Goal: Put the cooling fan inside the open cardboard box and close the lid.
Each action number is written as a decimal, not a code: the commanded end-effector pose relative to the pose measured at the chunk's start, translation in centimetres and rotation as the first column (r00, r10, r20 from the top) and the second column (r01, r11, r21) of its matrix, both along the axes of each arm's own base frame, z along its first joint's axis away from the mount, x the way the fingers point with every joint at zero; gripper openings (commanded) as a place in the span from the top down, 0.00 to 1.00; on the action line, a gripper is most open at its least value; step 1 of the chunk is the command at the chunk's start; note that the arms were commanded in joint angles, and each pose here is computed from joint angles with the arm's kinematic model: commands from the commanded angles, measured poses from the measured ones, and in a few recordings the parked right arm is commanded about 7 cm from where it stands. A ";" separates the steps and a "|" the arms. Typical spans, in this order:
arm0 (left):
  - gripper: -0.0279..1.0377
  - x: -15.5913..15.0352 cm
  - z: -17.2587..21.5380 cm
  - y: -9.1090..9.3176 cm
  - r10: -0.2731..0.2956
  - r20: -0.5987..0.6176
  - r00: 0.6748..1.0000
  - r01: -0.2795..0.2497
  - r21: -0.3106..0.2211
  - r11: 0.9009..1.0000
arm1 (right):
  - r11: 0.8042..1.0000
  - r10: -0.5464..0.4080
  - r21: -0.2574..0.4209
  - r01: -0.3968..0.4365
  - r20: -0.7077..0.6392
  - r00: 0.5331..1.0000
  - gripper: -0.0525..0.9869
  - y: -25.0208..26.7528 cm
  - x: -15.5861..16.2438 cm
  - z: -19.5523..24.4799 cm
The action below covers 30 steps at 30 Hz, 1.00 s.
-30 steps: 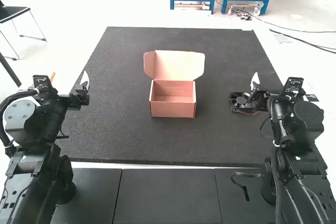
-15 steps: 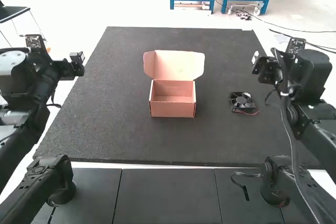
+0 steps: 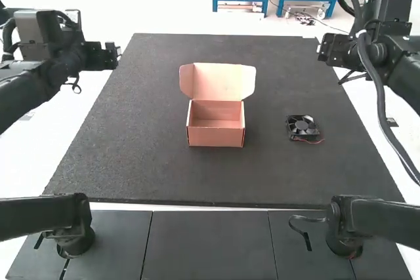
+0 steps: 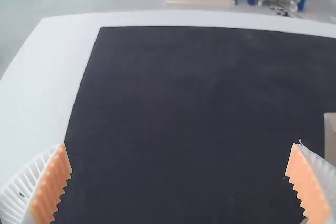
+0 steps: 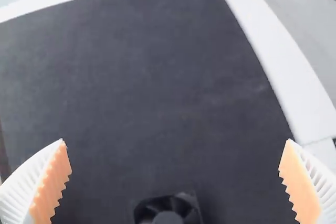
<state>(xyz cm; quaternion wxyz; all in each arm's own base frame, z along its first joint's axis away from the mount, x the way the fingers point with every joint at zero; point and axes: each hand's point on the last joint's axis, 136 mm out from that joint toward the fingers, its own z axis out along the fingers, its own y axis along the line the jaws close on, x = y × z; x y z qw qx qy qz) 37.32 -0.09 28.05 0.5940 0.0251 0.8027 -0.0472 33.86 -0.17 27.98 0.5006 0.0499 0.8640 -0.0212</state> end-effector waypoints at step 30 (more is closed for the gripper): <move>0.08 -7.7 -1.7 -16.2 -0.556 -0.179 0.812 0.540 -0.131 0.831 | 0.991 0.021 -0.111 -0.077 -0.434 0.901 0.08 -6.2 3.1 -12.3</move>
